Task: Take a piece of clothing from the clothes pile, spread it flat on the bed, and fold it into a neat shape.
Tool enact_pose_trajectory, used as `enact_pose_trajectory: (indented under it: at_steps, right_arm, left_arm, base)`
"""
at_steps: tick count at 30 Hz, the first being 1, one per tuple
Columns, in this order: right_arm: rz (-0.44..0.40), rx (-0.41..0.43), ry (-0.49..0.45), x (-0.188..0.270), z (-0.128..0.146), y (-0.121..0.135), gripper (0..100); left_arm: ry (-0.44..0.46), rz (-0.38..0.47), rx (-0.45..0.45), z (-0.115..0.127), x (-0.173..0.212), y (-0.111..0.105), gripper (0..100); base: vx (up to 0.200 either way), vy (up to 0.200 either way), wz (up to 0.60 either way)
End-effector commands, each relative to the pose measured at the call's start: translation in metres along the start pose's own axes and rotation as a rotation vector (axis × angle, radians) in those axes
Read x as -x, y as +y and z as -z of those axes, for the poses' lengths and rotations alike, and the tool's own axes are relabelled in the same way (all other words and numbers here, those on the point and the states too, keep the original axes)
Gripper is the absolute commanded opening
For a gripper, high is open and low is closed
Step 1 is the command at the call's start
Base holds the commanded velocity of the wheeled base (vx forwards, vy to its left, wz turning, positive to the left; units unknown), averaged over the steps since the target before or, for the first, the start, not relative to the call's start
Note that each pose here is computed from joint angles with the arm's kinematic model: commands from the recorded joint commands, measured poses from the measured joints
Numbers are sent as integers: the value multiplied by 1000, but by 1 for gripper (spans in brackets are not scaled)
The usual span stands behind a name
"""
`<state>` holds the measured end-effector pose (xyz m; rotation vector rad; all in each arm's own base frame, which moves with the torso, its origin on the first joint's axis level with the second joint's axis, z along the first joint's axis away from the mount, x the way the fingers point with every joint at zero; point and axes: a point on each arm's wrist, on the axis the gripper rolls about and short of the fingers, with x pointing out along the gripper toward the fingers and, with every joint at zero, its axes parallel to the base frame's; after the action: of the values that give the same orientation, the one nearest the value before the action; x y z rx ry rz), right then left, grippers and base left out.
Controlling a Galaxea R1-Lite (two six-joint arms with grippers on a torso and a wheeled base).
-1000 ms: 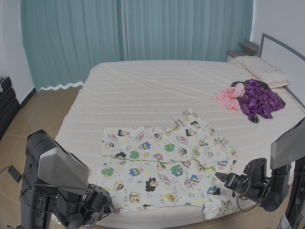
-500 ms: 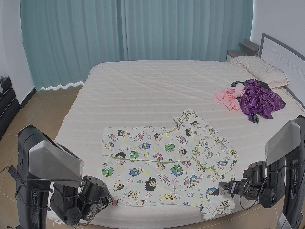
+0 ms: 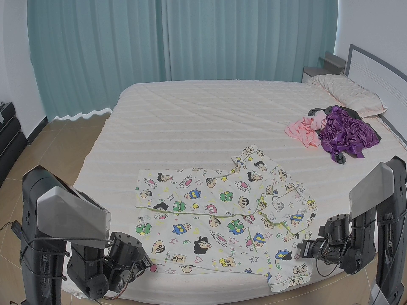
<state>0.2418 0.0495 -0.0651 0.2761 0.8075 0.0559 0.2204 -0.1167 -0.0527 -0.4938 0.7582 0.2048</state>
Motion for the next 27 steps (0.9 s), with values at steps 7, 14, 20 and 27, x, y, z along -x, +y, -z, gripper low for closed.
enact_pose_trajectory:
  at_steps: [7,14,20,27]
  right_arm:
    - [-32,-33,-188,-6,-41,0,0]
    - [-61,-34,-285,-25,-67,6,0]
    - [-39,-39,-197,-36,-59,3,100]
    - [-12,-110,-266,-19,-74,-13,100]
  left_arm:
    - [-77,38,57,-24,5,-6,0]
    - [-151,57,88,-46,-18,-14,0]
    - [-125,34,72,-37,-33,-11,0]
    - [-100,52,77,-36,-37,-11,0]
  base:
    - [0,0,0]
    - [0,0,0]
    - [0,0,0]
    - [0,0,0]
